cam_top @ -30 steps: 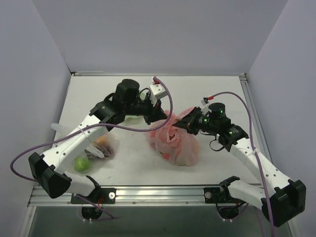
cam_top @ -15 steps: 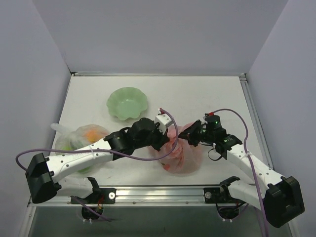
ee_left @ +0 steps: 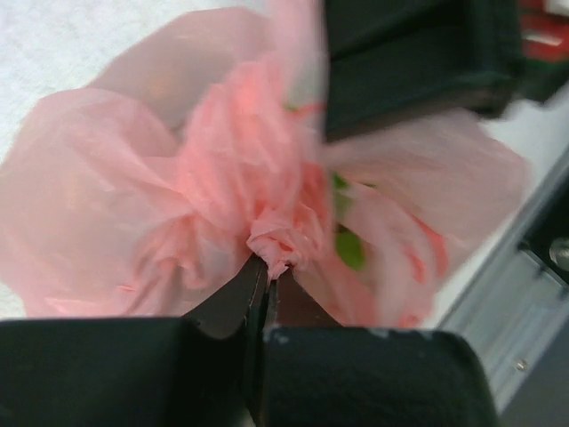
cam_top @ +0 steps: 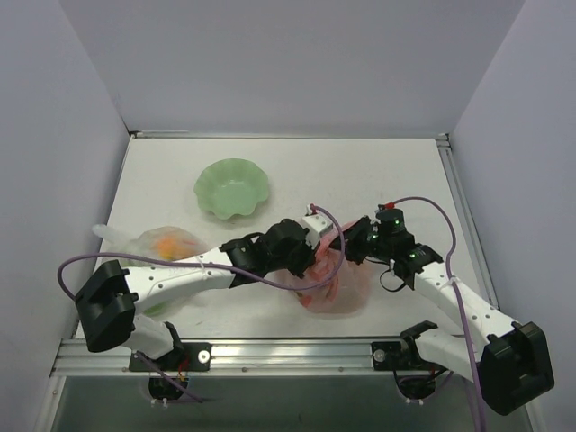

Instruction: Place the fake fruits into the plastic bag and tie a complex knot

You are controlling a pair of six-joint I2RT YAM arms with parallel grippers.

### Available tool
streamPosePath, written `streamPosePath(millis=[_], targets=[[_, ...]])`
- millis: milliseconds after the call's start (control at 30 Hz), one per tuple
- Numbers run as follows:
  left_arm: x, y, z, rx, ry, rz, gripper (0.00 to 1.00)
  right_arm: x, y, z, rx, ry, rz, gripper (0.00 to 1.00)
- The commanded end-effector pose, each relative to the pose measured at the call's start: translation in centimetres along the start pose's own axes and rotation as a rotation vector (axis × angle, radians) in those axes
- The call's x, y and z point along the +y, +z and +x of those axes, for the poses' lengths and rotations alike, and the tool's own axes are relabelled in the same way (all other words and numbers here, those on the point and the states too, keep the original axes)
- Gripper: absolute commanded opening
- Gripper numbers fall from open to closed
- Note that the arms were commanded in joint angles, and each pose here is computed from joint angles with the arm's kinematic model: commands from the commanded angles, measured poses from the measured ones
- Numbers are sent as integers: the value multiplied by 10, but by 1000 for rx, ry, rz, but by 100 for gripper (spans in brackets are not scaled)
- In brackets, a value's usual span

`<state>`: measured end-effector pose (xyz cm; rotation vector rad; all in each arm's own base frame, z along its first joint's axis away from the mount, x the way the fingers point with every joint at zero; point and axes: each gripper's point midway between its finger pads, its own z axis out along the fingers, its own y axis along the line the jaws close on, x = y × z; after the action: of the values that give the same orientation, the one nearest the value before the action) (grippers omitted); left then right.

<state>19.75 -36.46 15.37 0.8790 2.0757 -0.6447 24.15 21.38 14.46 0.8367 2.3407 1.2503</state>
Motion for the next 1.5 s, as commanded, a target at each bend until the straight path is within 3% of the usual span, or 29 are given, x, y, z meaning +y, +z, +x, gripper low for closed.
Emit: streamPosePath(millis=[0,33,167,267,367,433,567,700,900,967,1067,1200,1300,1467], targets=[[37,14,-15,-13,-41,-44,0,33,-11,-14,-69,-73,-125,0],[63,14,-29,-48,-67,-78,0,32,-11,-12,-63,-86,-126,0],[90,6,-78,-186,-56,-15,0,27,-14,-5,-48,-149,-144,0],[79,-5,-87,-222,-19,112,0,34,-16,-6,-55,-245,-173,0],[43,-31,-98,-278,34,301,0,42,-19,-9,-68,-330,-181,0],[30,-41,-98,-271,5,363,0,46,-19,-12,-73,-333,-182,0],[30,-62,-99,-238,-86,278,0,51,-20,-12,-82,-304,-205,0],[12,-78,-102,-235,-131,321,0,44,-19,-14,-93,-272,-181,0],[-27,-58,-64,-98,-179,338,0,48,-18,-16,-100,-244,-181,0],[-44,-39,-41,-34,-126,333,0,49,-18,-15,-98,-234,-186,0],[-26,-7,-21,10,-123,212,0,48,-19,-14,-92,-233,-184,0],[29,19,-14,20,-158,37,0,43,-22,-12,-87,-250,-179,0],[52,20,-29,-25,-197,82,0,37,-25,-9,-78,-289,-173,0],[20,-15,-57,-139,-108,331,0,33,-28,-11,-97,-367,-162,0]])
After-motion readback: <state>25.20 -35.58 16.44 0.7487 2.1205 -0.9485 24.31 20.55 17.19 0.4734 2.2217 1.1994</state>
